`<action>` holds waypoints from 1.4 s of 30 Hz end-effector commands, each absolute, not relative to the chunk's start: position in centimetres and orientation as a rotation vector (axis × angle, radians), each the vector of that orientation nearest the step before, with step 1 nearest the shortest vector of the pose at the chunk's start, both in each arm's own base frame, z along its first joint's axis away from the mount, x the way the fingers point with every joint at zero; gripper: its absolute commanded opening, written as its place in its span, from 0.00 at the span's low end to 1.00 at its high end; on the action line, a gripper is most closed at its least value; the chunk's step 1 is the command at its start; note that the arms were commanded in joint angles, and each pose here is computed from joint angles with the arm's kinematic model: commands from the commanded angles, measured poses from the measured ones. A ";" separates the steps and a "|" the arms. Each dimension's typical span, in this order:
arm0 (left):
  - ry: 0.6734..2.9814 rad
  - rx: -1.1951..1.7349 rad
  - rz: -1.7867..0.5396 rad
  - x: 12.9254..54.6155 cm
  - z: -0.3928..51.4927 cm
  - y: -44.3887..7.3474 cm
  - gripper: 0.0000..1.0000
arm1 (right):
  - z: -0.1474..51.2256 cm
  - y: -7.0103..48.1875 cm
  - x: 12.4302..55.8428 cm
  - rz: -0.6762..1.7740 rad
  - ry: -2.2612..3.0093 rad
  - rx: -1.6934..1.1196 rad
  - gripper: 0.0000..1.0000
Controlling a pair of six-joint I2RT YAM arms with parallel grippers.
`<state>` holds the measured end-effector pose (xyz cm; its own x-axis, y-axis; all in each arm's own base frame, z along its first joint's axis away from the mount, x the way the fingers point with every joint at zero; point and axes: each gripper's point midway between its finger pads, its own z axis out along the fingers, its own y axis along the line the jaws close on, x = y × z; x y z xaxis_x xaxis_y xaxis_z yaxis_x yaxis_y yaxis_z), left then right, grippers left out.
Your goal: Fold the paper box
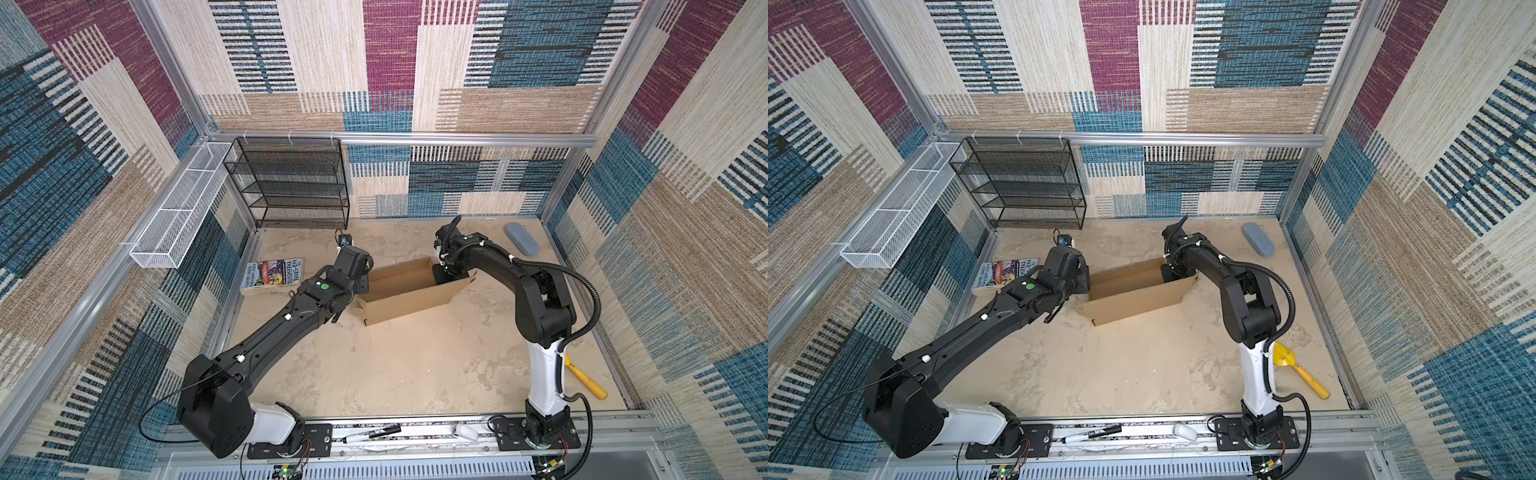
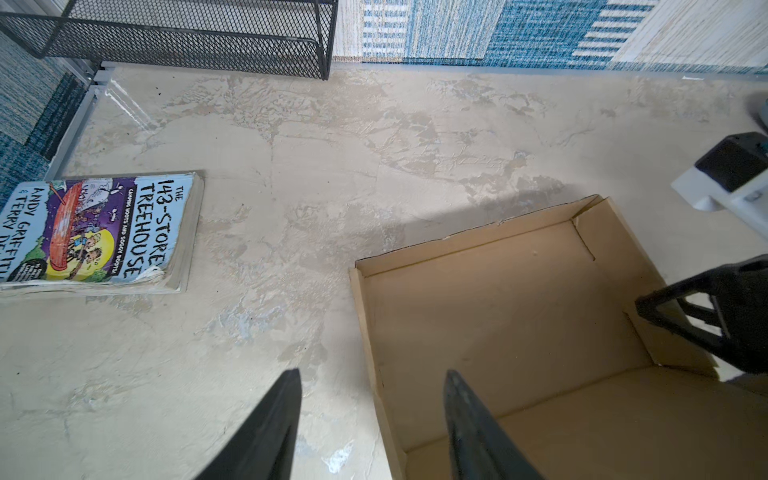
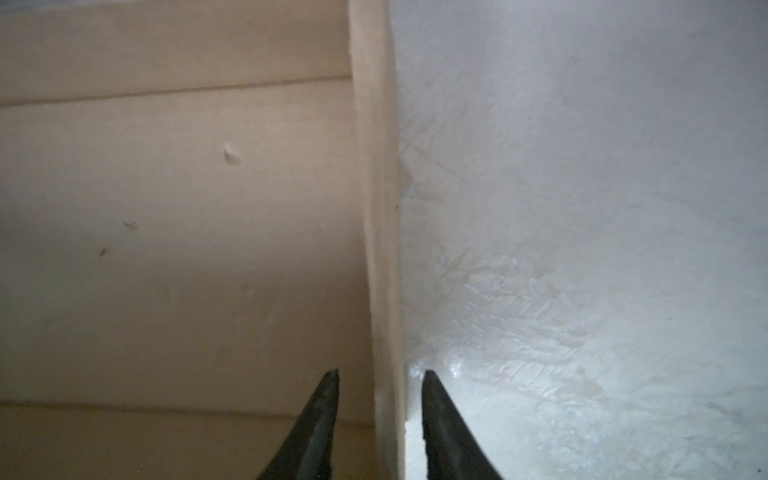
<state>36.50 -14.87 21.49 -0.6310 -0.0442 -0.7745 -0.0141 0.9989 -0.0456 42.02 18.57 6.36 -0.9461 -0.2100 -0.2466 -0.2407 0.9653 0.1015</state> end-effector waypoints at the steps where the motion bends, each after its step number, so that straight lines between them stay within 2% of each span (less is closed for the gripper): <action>1: 2.255 -0.035 -0.024 35.8 22.3 -13.9 0.58 | 7.5 19.2 42.5 0.241 2.833 -0.311 0.46; 9: 2.222 -0.097 0.042 33.8 25.5 -10.7 0.60 | 9.9 19.1 44.2 0.217 2.714 -0.328 0.53; 11: 2.222 -0.110 0.047 33.2 26.2 -10.1 0.57 | 10.5 19.1 44.8 0.209 2.676 -0.348 0.55; 21: 2.318 -0.185 -0.014 28.1 26.8 -8.4 0.00 | 14.3 19.4 47.9 0.217 2.477 -0.423 0.58; 25: 2.378 -0.216 -0.083 25.5 26.2 -8.7 0.00 | 15.6 20.0 48.2 0.270 2.415 -0.481 0.57; 29: 2.457 -0.212 -0.193 23.3 23.9 -11.3 0.00 | 16.0 20.3 48.2 0.312 2.376 -0.533 0.57; 33: 2.518 -0.192 -0.195 21.2 21.1 -13.6 0.00 | 15.9 20.6 47.2 0.381 2.340 -0.574 0.55; 36: 2.495 -0.219 -0.176 20.2 20.1 -14.5 0.00 | 16.4 20.9 46.3 0.440 2.310 -0.595 0.50; 42: 2.400 -0.205 -0.166 19.6 19.5 -16.9 0.00 | 16.3 21.9 44.0 0.565 2.281 -0.642 0.49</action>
<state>18.66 -16.87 19.20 -0.7961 -0.1056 -0.5959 -0.0204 0.9888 -0.1480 44.31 20.56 15.16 -0.6826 -0.2924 -0.6698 -0.5298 0.8292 0.1779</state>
